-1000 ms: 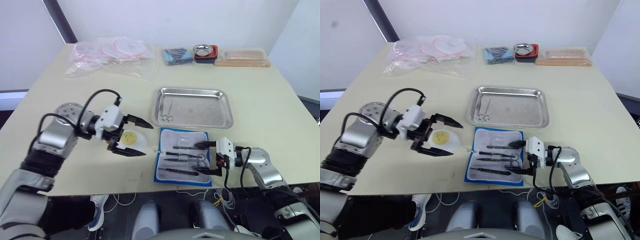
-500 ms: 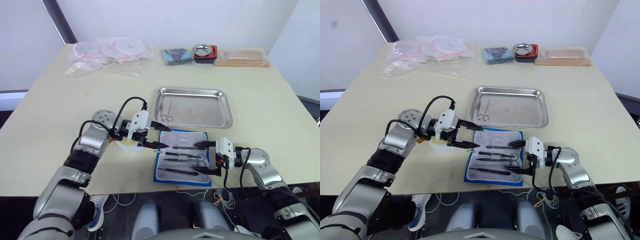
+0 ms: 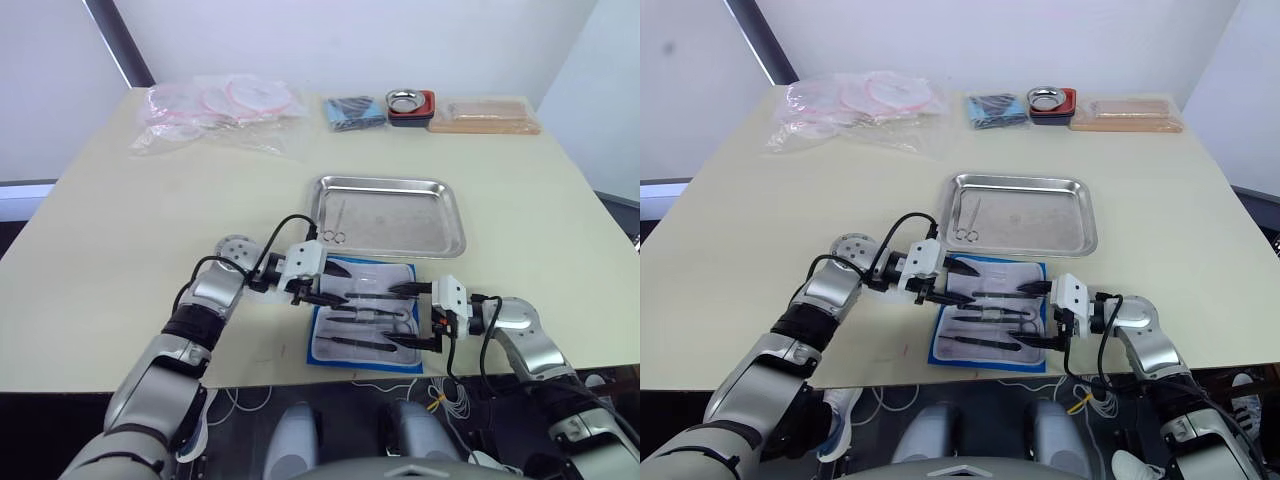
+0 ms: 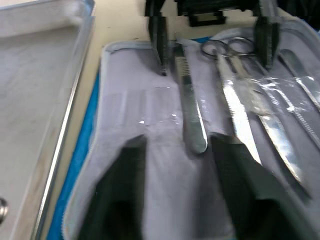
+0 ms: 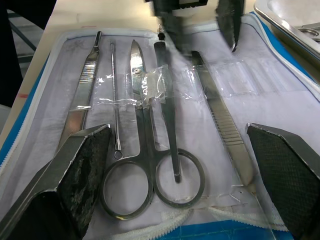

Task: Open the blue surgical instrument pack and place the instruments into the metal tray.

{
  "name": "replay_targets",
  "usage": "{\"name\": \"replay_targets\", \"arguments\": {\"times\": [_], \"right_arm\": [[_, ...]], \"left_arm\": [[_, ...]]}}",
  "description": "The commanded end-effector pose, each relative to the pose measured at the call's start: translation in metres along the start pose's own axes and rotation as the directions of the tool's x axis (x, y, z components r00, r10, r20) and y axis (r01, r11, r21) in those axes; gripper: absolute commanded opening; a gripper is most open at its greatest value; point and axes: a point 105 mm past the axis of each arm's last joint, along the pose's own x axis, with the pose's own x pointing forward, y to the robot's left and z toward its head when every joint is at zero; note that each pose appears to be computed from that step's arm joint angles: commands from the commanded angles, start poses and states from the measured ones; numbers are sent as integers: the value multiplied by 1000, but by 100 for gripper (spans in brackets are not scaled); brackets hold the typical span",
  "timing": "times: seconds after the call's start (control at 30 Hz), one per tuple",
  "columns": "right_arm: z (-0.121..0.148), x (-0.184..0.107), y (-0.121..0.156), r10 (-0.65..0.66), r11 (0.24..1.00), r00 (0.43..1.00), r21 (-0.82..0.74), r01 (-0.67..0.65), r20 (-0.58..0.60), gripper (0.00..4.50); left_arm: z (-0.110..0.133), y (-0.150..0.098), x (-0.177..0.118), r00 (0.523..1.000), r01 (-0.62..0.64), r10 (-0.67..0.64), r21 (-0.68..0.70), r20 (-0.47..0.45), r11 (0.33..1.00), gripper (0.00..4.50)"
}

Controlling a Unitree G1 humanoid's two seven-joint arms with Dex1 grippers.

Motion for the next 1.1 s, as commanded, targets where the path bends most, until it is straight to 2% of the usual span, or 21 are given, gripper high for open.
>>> {"name": "replay_targets", "arguments": {"times": [0.03, 0.4, 0.5, 0.57, 0.6, 0.9, 1.1], "right_arm": [[-54, -3, 28, 44, 983, 986, 182, -14, -163, 450], [-54, -3, 28, 40, 984, 985, 179, -10, -165, 450], [-54, -3, 28, 40, 984, 985, 180, -9, -166, 450], [-54, -3, 28, 39, 984, 985, 180, -9, -166, 450], [-54, -3, 28, 39, 984, 985, 180, -9, -166, 450], [-54, -3, 28, 40, 983, 986, 181, -10, -164, 450], [-55, -1, 27, 41, 983, 986, 184, -11, -160, 450]], "left_arm": [[1, 2, 0, 1000, 3, -2, 29, -16, 1000, 189], [-8, -11, 6, 998, 56, -56, -16, -18, 998, 189], [-9, -13, 7, 998, 61, -62, -24, -13, 998, 105], [-9, -12, 7, 998, 58, -58, -27, -12, 998, 14], [-9, -12, 7, 998, 56, -57, -27, -12, 998, 5], [-7, -10, 1, 998, 57, -58, -9, -34, 998, 5], [8, -4, -5, 992, 91, -89, 22, -87, 996, 5]]}}
